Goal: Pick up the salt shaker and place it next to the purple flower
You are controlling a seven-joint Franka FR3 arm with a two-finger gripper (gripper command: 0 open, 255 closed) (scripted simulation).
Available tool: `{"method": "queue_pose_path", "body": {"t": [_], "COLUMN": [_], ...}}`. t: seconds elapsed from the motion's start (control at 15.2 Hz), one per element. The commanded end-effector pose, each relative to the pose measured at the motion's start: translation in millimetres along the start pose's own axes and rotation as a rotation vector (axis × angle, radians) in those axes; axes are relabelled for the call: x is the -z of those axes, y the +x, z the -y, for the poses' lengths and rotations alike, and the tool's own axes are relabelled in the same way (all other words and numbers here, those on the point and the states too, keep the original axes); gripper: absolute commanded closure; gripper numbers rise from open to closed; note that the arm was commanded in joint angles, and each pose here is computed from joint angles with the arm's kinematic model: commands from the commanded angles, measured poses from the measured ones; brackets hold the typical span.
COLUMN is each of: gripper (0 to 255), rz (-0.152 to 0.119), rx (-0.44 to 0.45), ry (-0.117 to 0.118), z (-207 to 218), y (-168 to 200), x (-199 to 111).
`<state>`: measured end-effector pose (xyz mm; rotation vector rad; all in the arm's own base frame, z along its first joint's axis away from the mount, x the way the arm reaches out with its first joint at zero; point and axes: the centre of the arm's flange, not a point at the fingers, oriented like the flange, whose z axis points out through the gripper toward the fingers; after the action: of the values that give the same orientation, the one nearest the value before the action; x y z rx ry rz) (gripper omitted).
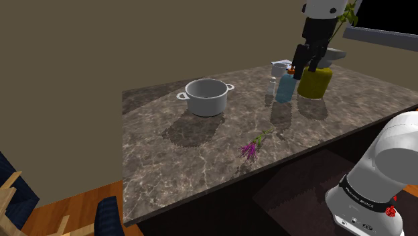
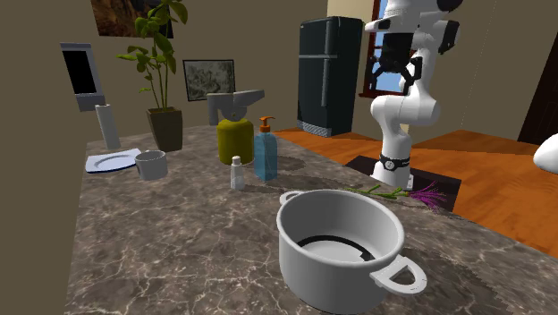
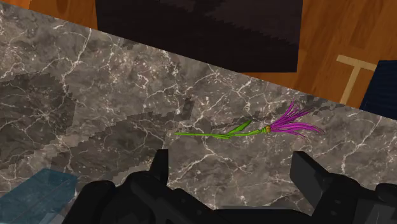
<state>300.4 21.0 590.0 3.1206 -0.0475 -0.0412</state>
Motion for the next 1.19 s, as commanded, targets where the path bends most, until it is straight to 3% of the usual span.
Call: {"method": "queue_pose_path", "body": {"t": [0.0, 1.12], "gripper": [0, 0], "rz": [0.000, -0.124], "rx": [0.000, -0.093], "ry": [0.000, 0.053], "z": [0, -160], "y": [0, 112], "x": [0, -100]}}
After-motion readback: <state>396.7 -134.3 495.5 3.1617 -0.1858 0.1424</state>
